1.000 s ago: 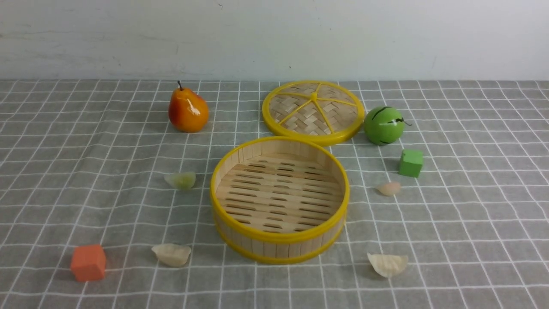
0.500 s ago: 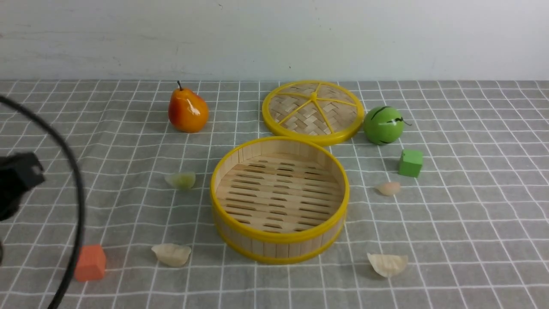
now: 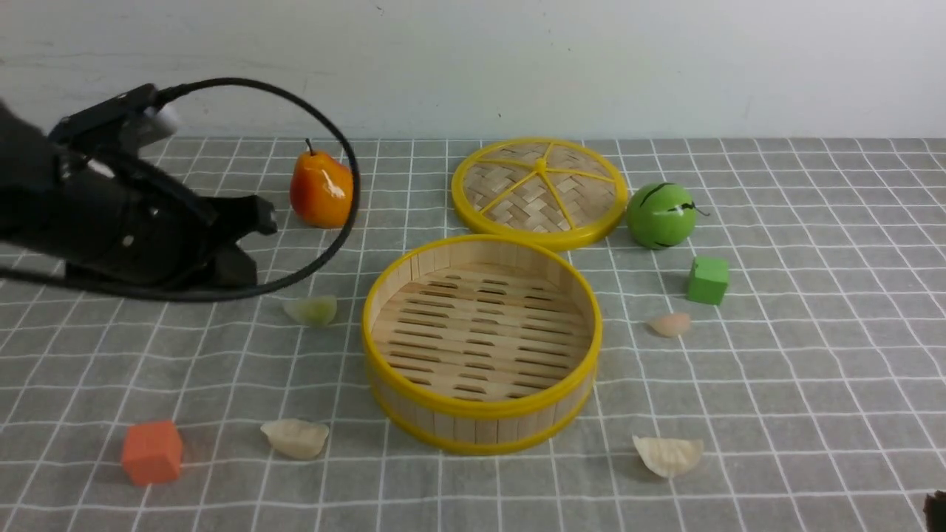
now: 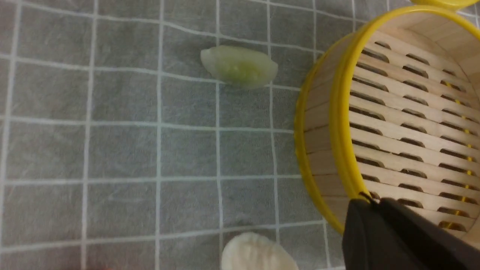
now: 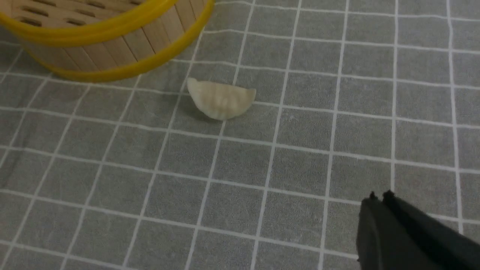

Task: Put the dumplings into the steamer on the table with the grey tablecloth.
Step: 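Reach for and grasp a dumpling on the table with the left gripper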

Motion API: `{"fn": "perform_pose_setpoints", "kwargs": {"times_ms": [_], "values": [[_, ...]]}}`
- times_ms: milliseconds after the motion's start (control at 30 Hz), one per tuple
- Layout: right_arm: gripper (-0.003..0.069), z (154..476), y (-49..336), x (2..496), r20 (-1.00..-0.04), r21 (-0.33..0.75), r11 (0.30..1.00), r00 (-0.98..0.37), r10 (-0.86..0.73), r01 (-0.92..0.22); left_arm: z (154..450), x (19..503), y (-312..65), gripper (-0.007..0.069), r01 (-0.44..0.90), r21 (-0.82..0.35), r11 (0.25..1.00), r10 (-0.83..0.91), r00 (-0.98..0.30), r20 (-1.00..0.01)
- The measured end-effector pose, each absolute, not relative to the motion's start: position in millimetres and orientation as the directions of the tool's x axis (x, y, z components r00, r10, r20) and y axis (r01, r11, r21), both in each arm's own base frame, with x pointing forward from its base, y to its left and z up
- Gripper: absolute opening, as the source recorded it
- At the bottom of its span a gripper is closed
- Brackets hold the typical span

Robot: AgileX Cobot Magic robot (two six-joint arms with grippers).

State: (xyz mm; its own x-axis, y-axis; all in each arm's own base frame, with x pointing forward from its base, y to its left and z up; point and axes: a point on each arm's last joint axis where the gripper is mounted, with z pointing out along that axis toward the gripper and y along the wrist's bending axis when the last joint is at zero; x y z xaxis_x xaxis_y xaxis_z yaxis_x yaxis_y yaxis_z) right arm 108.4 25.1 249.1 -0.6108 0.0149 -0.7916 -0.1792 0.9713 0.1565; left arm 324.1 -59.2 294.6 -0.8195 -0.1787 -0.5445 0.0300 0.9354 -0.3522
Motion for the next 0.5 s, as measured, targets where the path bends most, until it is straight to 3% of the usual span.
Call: {"fn": "perform_pose_setpoints", "kwargs": {"times_ms": [167,267,367,500], "values": [[-0.0003,249.6,25.1,108.7,-0.797,0.151,0.971,-0.604,0.01,-0.184,272.2,369.9,-61.4,0.0196,0.097,-0.253,0.963,-0.056,-0.844,-0.534],[-0.0003,249.7,25.1,108.8,-0.798,0.151,0.971,-0.603,0.01,-0.184,241.8,403.0,-64.6,0.0363,0.109,-0.229,0.967,-0.018,-0.871,-0.491],[-0.0002,249.7,25.1,108.8,-0.798,0.151,0.971,-0.603,0.01,-0.184,218.1,427.1,-67.4,0.0481,0.106,-0.227,0.968,-0.012,-0.886,-0.464],[-0.0001,249.7,25.1,108.8,-0.798,0.151,0.971,-0.603,0.01,-0.184,199.5,446.9,-69.7,0.0553,0.104,-0.226,0.969,-0.01,-0.892,-0.452]]}}
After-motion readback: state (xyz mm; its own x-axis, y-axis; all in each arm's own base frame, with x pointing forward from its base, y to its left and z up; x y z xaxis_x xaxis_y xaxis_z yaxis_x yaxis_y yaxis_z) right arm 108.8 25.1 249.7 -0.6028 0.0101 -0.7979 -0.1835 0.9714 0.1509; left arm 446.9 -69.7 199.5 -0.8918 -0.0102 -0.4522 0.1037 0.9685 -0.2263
